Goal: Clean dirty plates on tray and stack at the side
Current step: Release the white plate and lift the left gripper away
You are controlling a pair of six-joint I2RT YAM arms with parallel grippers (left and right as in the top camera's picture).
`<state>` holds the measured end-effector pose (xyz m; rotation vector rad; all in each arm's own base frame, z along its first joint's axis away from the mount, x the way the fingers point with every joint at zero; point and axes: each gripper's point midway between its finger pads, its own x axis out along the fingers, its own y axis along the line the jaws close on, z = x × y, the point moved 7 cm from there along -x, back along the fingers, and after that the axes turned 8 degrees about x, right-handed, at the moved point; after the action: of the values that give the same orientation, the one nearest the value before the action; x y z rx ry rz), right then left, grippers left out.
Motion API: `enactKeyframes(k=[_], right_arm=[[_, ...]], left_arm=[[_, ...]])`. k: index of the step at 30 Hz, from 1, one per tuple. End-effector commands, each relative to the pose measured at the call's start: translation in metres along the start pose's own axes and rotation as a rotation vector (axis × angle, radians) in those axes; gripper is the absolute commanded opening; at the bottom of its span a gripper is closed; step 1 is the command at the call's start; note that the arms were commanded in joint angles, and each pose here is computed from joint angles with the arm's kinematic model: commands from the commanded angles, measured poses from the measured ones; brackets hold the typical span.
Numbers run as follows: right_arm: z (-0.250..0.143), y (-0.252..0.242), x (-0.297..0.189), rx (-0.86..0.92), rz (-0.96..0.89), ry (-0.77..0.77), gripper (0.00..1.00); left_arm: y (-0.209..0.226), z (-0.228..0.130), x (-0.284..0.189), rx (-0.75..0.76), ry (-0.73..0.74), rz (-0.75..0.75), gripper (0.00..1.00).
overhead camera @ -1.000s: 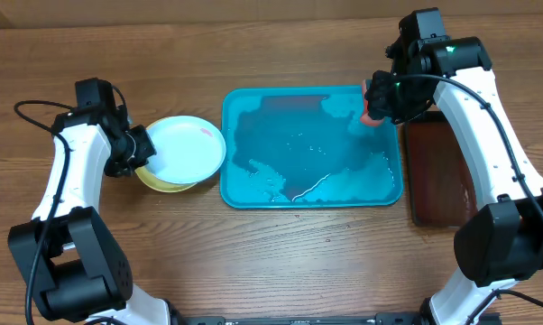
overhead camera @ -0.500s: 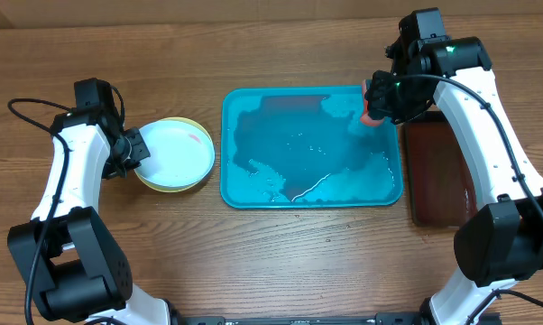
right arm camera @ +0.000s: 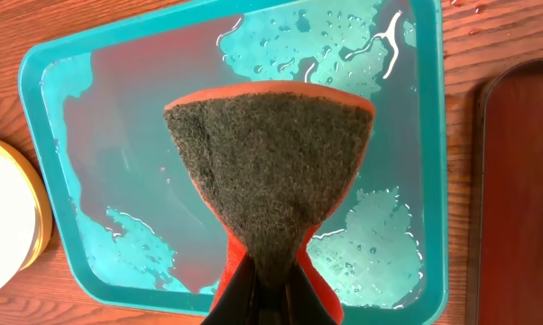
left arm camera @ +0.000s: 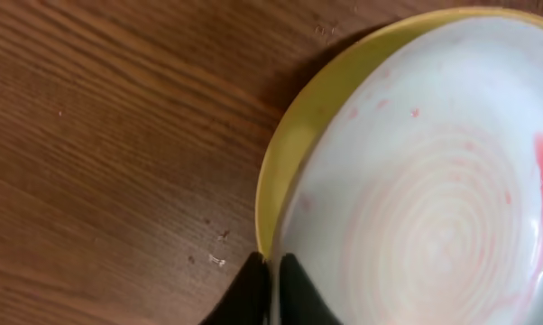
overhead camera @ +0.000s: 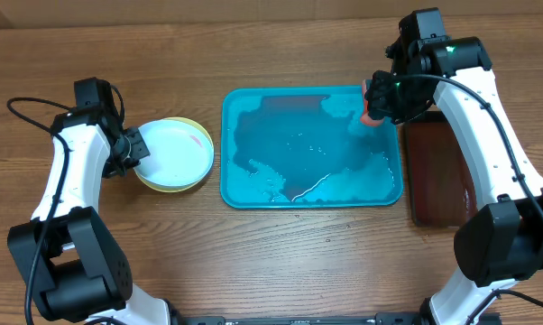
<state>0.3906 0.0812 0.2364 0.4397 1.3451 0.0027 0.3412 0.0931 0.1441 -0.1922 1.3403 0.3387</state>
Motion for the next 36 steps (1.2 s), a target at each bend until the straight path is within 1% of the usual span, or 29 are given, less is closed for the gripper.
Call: enactKeyframes(k=[1,5,8,17,20,23,29,36], right_arm=[[0.003,0.004,-0.012,-0.016,0.016,-0.039,0.04],[0.003,0.004,-0.012,-0.015,0.016,-0.039,0.04],[0.003,0.004,-0.012,-0.016,0.016,-0.039,0.04],[0.004,0.004,-0.012,-0.016,0.016,-0.041,0.04],[0.004,0.004,-0.012,-0.016,0.018,-0.044,0.04],[0.004,0.004,-0.012,-0.016,0.017,-0.043,0.04],[0.004,-0.001,-0.013,-0.001,-0.006,-0.045,0.04],[0.013,-0.039,-0.025,0.086,-0.136,-0.062,0.04]], left_arm=[[0.001,0.001,0.004,-0.025,-0.011,0.004,0.17],[0.001,0.002,0.004,-0.029,-0.02,0.003,0.37],[0.001,0.003,0.003,-0.028,-0.023,0.003,0.43],[-0.004,0.006,-0.001,-0.025,-0.036,-0.032,0.45],[-0.007,0.012,-0.014,-0.024,-0.043,-0.056,0.45],[-0.014,0.024,-0.039,-0.004,-0.07,-0.069,0.45],[-0.053,0.034,-0.077,0.1,-0.125,-0.105,0.45],[-0.117,0.016,-0.088,0.261,-0.139,-0.159,0.52]])
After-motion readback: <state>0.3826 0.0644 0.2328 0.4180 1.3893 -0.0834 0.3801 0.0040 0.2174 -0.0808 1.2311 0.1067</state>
